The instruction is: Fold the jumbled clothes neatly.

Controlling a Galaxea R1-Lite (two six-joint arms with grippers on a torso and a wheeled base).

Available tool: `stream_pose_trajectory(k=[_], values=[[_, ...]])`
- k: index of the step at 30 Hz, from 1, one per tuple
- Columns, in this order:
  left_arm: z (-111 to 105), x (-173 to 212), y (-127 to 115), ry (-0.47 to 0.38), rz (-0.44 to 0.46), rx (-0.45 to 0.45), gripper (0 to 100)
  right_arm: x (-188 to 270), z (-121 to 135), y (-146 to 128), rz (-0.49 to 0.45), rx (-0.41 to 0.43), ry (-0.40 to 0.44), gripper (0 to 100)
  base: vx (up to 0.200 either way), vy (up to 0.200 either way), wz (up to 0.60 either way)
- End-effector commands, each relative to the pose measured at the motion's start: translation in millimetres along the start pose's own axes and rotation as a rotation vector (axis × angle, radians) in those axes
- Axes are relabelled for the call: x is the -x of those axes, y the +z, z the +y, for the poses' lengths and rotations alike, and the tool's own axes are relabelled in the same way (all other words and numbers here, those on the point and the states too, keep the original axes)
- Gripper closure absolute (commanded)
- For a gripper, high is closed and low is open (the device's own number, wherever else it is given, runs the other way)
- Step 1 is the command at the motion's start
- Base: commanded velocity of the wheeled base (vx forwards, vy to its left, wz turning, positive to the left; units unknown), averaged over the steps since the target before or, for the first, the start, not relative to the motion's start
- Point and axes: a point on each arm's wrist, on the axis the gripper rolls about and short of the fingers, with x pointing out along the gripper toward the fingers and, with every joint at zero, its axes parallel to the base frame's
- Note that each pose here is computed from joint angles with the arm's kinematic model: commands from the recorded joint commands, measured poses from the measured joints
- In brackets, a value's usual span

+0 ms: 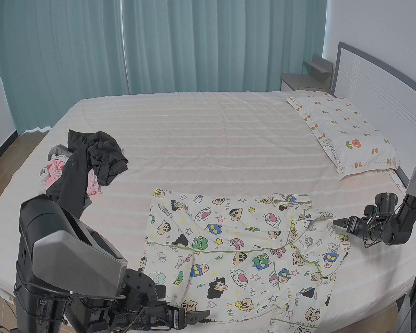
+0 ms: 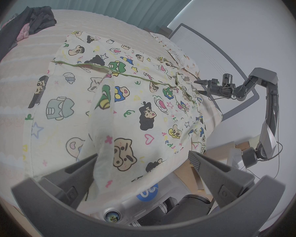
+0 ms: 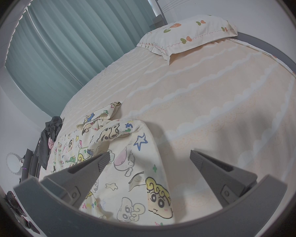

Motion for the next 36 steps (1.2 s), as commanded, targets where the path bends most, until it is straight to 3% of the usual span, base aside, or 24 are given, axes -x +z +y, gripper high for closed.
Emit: stream_pose_trajectory(k=[1,5,10,14,18,26,31,32,33,36], values=[[-1.2,0.8,-10.1,-0.010,0.031,-0.015,0,0.0,0.3,0.0,0.000,0.000,0.001,0,0.000,0.000,0.00],[-2.8,-1.6,-10.9,-0.014,0.032,-0.018,0,0.0,0.3,0.0,0.000,0.000,0.001,0,0.000,0.000,0.00],[0.0,-3.1,0.0,-0.005,-0.025,0.061,0,-0.1,0.4,0.5,-0.001,-0.001,0.001,0,0.000,0.000,0.00],[-13.5,10.6,39.8,-0.122,-0.196,0.355,0,-0.2,-0.3,0.2,-0.001,-0.002,0.000,0,0.000,0.000,0.00],[-10.1,11.1,46.1,-0.118,-0.213,0.401,0,-0.2,-0.3,0.3,-0.002,-0.002,0.000,0,0.000,0.000,0.00],[4.7,-8.9,49.4,0.049,-0.182,0.450,0,0.1,-0.1,0.7,-0.003,-0.001,0.001,0,0.000,0.000,0.00],[6.8,-6.7,48.4,0.216,-0.035,0.411,0,-0.1,0.0,1.2,-0.005,-0.001,0.001,0,0.000,0.000,0.00],[6.9,-6.4,49.1,0.220,-0.034,0.411,0,-0.1,0.0,1.2,-0.005,-0.001,0.001,0,0.000,0.000,0.00],[8.7,-7.0,57.5,0.277,-0.039,0.417,0,-0.1,0.0,1.2,-0.005,-0.001,0.001,0,0.000,0.000,0.00],[13.3,-11.6,72.0,0.337,-0.115,0.429,0,-0.2,0.1,1.6,-0.006,0.000,0.001,0,0.000,0.000,0.00]])
